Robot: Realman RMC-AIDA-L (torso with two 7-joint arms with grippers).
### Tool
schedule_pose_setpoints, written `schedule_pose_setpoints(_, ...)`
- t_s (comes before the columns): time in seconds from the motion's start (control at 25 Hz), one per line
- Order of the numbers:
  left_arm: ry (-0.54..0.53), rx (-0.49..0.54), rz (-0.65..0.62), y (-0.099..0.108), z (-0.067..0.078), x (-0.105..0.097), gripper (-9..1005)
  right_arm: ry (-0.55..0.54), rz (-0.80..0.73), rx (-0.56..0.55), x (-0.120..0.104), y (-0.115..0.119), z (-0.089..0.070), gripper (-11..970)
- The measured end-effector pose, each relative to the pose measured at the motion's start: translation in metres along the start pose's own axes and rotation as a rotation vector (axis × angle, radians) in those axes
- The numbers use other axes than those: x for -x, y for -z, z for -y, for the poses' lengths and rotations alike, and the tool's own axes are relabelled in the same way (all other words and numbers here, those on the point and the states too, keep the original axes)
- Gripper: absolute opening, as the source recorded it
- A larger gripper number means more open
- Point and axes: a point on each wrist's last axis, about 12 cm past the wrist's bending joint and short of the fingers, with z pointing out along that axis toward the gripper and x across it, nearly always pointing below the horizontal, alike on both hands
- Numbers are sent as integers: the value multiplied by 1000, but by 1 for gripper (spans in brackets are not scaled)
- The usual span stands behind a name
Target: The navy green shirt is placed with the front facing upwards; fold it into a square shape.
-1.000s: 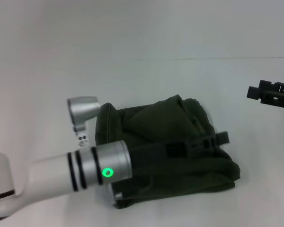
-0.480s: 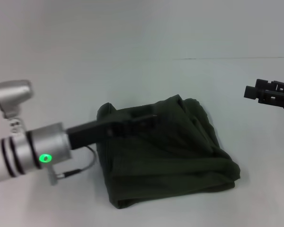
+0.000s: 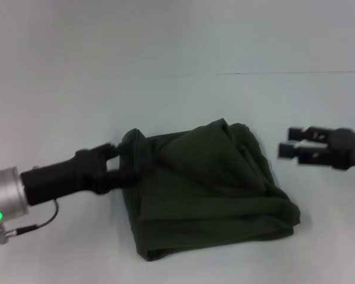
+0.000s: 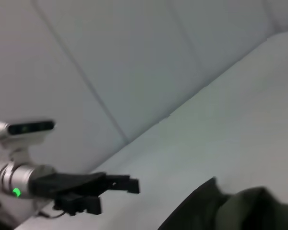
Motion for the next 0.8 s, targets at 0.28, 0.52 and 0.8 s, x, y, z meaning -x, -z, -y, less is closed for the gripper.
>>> schedule_pose_setpoints(0.28,-72,5,-122,13,2,-14,922,80,-169,103,16,-35,-10,895)
schedule_pose_setpoints(0.52,-72,12,-139,23,4,-20,922,174,-308,126,33,-67,-19,895)
schedule_pose_setpoints(0.8,-68,12,-139,36,10,-25,923,277,-446,74,33,-100,-22,895)
